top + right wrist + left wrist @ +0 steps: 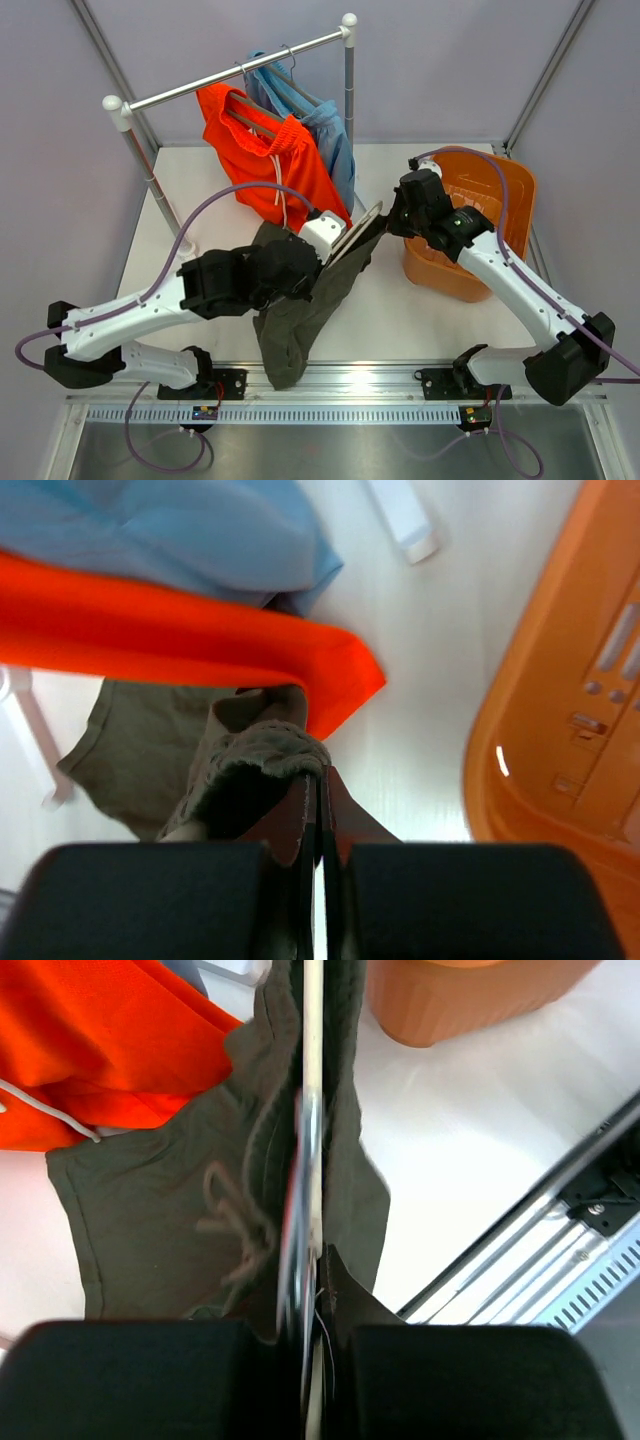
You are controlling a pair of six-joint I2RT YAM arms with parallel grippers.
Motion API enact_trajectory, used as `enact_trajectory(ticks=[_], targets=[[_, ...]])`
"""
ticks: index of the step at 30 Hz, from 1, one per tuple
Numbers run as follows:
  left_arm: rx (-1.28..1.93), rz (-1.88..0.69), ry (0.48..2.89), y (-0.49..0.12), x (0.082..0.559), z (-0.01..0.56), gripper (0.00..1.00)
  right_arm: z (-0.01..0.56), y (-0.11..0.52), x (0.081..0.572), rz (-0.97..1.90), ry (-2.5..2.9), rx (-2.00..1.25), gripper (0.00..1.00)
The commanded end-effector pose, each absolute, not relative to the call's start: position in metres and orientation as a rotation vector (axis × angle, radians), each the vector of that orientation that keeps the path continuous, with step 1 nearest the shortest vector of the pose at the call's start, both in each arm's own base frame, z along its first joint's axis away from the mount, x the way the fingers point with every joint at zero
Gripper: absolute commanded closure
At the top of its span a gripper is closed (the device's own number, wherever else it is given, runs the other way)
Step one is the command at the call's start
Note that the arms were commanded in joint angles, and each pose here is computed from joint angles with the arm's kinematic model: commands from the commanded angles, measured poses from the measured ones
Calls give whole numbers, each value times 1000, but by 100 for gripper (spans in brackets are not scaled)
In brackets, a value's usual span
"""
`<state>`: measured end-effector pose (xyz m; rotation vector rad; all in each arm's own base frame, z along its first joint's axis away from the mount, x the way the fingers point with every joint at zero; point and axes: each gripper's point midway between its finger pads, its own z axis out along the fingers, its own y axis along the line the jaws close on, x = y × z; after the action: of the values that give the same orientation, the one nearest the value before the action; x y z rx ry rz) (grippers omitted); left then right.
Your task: Remove the shorts from the hanger
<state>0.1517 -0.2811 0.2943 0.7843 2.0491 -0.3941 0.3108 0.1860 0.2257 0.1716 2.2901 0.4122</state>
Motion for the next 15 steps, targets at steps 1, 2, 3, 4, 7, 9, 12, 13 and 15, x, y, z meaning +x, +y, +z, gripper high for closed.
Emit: enact_trajectory(ticks=[1,2,3,4,7,9,12,13,15], targets=[[840,-446,2027,-262,135,304,100,238,153,336,279,2200,234,100],[827,-450,2017,-261,136,307,100,240,159,334,320,2202,215,100],[792,-449,1997,-260,140,313,100,241,163,333,347,2201,207,100],[769,-447,1988,-259,142,316,100,240,166,331,371,2204,195,100],[680,-463,1934,-263,153,333,100,246,176,321,440,2191,149,100],[610,-488,1869,-270,162,351,100,255,186,310,473,2182,104,100],[502,-519,1773,-279,179,381,100,273,210,289,549,2163,6,100],[477,-517,1758,-283,185,387,100,277,217,283,565,2161,-21,100],[391,-515,1711,-285,200,405,100,289,233,266,587,2145,-82,100]])
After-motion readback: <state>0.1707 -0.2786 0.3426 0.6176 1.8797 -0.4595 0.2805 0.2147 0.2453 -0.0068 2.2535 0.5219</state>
